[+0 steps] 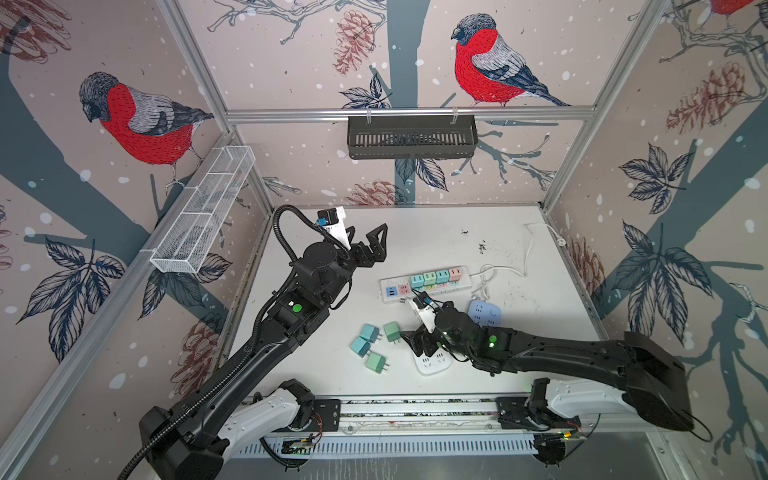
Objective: Insert the plug
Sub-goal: 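Reach the open right gripper over the loose light-green adapter, then lower the right gripper around the light-green adapter and close on it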
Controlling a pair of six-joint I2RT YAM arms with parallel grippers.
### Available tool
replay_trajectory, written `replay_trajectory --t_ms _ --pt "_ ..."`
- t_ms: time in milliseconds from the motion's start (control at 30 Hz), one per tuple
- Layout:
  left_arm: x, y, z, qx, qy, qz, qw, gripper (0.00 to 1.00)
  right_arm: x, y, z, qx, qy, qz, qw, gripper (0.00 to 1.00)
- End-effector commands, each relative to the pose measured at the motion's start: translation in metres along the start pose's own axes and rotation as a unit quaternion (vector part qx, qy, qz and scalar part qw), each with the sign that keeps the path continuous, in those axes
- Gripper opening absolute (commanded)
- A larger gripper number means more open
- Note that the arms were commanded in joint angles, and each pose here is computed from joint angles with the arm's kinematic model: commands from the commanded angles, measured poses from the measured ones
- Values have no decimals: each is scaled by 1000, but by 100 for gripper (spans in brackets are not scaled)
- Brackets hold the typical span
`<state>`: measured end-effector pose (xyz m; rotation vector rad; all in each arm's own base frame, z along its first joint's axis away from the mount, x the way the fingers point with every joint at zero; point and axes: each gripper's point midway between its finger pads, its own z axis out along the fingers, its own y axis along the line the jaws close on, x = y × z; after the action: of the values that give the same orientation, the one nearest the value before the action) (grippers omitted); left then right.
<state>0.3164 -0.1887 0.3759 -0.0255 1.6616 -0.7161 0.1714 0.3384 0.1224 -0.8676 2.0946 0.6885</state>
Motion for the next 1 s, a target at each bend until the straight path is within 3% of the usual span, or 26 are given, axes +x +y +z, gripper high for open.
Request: replay_trajectory --t_ms 0,133,233,333,700,967 --pt "-10 2 2 -12 -18 -9 1000 99 2 13 10 -26 12 -13 1000 82" --pt "-11 6 2 -26 -17 -17 999 99 8 22 23 -43 31 -12 999 80" --pt "-12 -3 -3 2 -20 -1 1000 99 9 25 29 -40 39 -10 998 79" --pt "-17 16 -8 -36 -61 -14 997 99 11 31 35 -48 40 -3 998 78" --pt "-20 67 -10 -195 -74 -18 978 99 27 68 65 -70 87 -29 993 73" --pt "-18 70 -9 -198 -77 -9 977 99 45 100 71 -120 119 -54 984 73"
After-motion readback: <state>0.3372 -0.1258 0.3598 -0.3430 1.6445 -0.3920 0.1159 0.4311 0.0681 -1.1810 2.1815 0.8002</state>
